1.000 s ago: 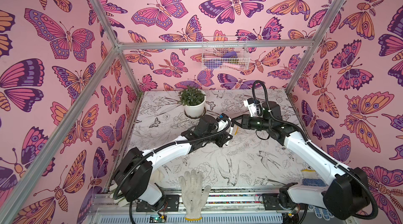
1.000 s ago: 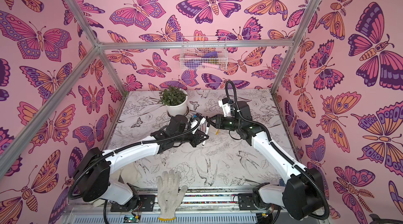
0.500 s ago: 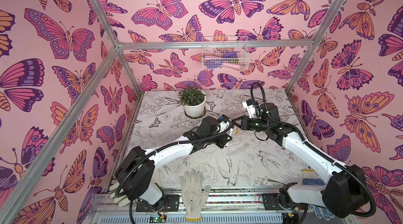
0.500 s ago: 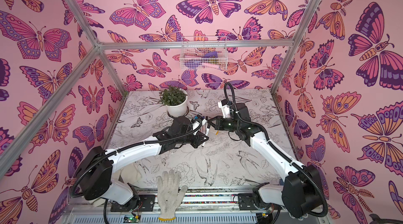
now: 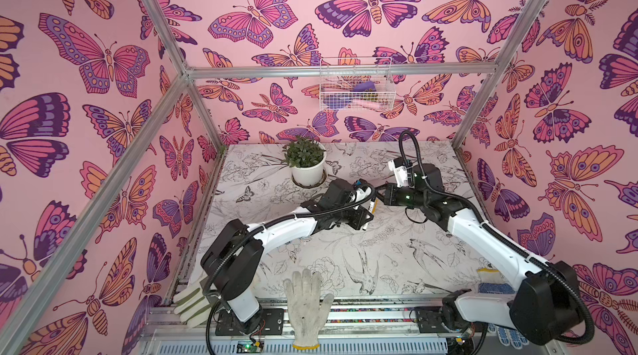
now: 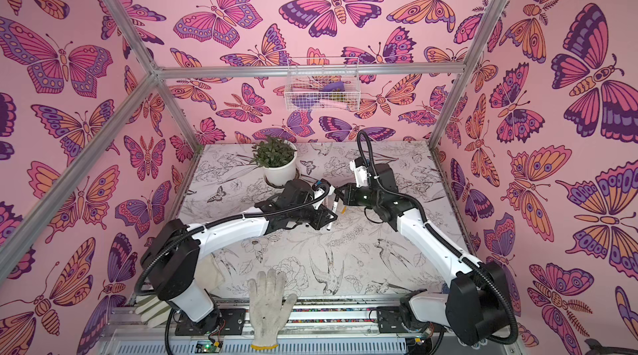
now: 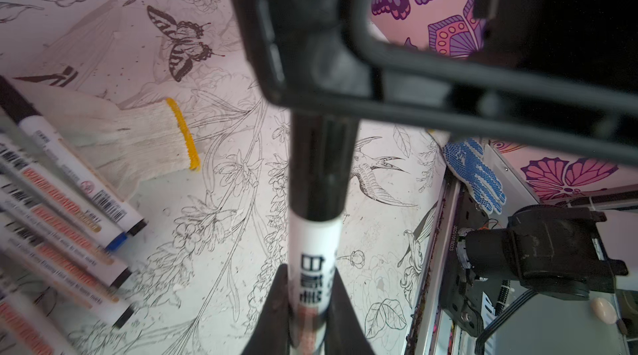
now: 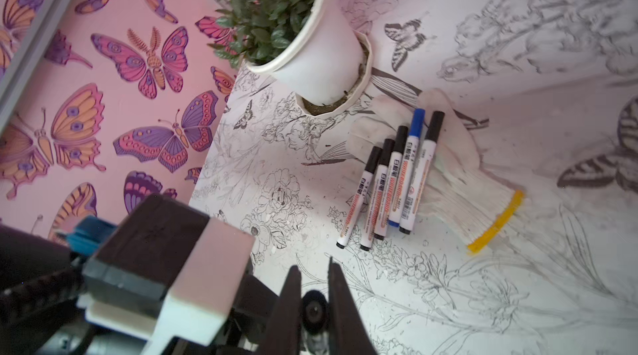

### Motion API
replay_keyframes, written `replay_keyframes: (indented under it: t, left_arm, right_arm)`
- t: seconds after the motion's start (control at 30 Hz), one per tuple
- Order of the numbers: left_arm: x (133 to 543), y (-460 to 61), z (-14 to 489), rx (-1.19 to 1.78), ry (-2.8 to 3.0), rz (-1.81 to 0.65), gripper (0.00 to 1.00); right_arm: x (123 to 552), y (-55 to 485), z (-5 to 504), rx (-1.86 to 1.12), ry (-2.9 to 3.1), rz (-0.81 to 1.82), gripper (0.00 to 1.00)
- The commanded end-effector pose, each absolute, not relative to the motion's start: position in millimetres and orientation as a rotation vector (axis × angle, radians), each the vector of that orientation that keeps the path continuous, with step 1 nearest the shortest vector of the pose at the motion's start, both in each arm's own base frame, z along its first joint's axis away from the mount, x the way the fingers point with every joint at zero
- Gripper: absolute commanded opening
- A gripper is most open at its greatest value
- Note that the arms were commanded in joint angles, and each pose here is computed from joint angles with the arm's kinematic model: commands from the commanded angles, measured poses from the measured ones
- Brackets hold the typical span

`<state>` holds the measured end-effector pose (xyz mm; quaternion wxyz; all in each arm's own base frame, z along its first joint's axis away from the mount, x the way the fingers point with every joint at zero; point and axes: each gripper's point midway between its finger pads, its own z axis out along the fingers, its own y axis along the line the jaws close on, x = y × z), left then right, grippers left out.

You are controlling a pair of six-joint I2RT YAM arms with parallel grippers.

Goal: Insert pens into pen caps
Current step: Put on the pen cap to the pen, then place the pen at the center of the table.

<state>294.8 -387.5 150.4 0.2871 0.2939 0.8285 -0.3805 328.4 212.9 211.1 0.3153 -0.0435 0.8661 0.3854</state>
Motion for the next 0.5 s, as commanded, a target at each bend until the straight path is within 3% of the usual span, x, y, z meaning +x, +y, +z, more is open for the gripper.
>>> replay_keyframes:
  t: [0.0, 0.07, 0.13, 0.27, 0.47]
  left_arm:
    - [346, -380, 140, 0.574, 2.195, -0.967, 0.0]
    - [348, -382, 123, 0.538, 2.224, -0.982, 0.0]
    - [350, -385, 113, 0.53, 2.243, -0.987, 0.0]
    - [356, -396, 106, 0.543, 2.263, -1.008, 0.0]
    - [371, -396, 65, 0.482, 2.404, -0.903, 0.0]
  right_arm:
    - [314, 196, 187, 0.047, 2.387, 1.013, 0.45]
    - [330, 180, 203, 0.146, 2.276, 0.968, 0.63]
    - [340, 165, 215, 0.203, 2.193, 0.919, 0.73]
    - [346, 142, 214, 0.273, 2.169, 0.779, 0.77]
    - [344, 136, 202, 0.306, 2.202, 0.789, 0.76]
